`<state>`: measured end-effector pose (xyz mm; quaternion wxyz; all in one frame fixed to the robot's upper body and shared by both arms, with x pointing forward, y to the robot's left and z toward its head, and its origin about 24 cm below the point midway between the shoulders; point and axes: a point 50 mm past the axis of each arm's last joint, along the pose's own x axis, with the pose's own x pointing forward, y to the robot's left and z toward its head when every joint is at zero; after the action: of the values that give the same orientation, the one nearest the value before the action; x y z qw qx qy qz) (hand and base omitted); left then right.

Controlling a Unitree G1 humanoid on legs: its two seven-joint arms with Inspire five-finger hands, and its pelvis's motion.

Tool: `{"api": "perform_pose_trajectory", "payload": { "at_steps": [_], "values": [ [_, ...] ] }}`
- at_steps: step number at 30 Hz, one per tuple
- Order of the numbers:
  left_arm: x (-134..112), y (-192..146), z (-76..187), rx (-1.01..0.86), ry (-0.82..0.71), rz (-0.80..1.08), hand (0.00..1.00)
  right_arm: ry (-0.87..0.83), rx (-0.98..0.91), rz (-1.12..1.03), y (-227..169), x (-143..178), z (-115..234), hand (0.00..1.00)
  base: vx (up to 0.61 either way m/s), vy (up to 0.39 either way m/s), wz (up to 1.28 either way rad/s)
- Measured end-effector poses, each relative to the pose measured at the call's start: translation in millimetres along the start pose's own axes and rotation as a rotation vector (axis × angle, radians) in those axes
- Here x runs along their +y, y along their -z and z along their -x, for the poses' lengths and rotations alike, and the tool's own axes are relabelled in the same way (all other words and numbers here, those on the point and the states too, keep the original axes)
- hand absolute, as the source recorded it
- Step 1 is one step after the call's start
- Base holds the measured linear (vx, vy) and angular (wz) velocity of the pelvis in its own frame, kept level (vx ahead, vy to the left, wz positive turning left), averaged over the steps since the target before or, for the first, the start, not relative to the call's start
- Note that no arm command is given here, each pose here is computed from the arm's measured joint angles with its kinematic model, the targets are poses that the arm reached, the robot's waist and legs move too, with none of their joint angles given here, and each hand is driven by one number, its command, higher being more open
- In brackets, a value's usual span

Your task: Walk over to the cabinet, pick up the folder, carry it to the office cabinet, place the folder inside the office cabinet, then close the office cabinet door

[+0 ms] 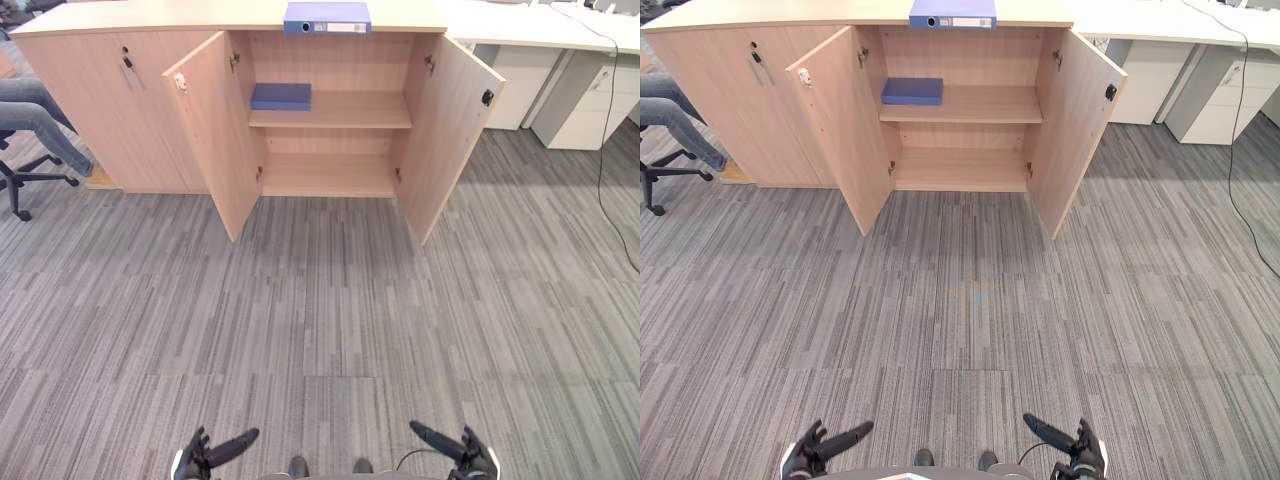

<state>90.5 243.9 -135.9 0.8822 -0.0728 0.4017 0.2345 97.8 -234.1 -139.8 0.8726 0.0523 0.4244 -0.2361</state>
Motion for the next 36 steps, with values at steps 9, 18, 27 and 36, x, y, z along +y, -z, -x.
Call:
{"api": "perform_pose_trajectory", "payload": {
  "at_steps": [9,18,27,36],
  "values": [
    [-8,-17,-3,-0.073,0.034,0.0,1.0,-0.05,-0.056,0.082,-14,3,-3,1.0,0.07,0.001,-0.01],
    [-29,-23,1,-0.117,0.134,-0.072,1.0,-0.092,-0.145,0.21,-41,13,-9,1.0,-0.04,0.004,-0.08],
    [-38,-34,1,-0.159,0.192,-0.148,1.0,-0.141,-0.202,0.251,-56,31,-8,1.0,0.17,0.087,0.0],
    [-58,-61,-11,-0.219,0.218,-0.16,1.0,-0.166,-0.287,0.309,-80,37,-9,1.0,0.67,-0.089,0.42]
  ]
}}
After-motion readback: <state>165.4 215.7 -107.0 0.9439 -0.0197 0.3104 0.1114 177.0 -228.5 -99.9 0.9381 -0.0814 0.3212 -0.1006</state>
